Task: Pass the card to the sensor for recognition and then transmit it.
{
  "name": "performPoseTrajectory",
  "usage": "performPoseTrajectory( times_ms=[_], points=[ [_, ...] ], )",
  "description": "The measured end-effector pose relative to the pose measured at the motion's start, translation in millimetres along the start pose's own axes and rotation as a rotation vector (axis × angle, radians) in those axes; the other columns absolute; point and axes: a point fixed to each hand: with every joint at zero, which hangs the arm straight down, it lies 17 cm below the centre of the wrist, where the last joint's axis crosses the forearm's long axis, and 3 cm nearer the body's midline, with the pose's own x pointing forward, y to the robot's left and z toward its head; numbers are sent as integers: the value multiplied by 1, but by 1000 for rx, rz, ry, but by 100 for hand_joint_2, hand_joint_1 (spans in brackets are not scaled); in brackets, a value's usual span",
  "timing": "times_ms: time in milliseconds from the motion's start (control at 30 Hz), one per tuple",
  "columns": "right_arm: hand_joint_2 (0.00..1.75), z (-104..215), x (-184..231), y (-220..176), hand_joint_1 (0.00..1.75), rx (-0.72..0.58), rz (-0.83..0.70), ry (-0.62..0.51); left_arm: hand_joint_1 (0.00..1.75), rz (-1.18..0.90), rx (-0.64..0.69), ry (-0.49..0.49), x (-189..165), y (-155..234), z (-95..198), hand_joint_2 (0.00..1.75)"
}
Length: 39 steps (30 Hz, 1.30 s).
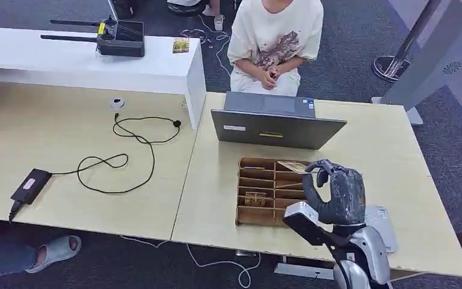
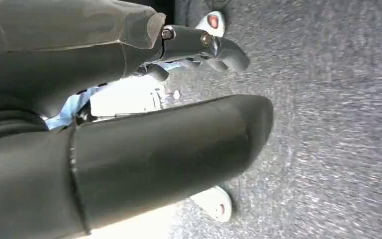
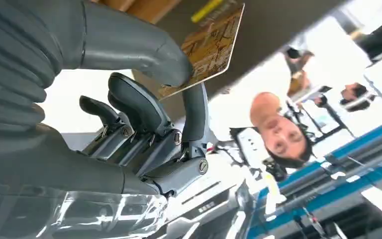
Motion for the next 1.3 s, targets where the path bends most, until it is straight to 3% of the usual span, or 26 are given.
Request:
performPoseTrajectory(
  times_ms=[333, 700, 1000, 1300],
  points=[
    [175, -25, 24, -32, 175, -62, -122, -103, 0, -2, -1, -11, 6, 1, 1, 0],
    [175, -81, 39, -80, 175, -129, -40, -188, 0, -7, -20, -19, 12, -2, 2, 0],
    [175, -146, 28, -114, 175, -125, 126, -153, 0, -8, -21, -38, 16, -1, 3, 0],
    [175, -215, 17, -135, 175, -76, 270, -44, 0, -12, -34, -50, 20, -4, 4, 0]
  ],
)
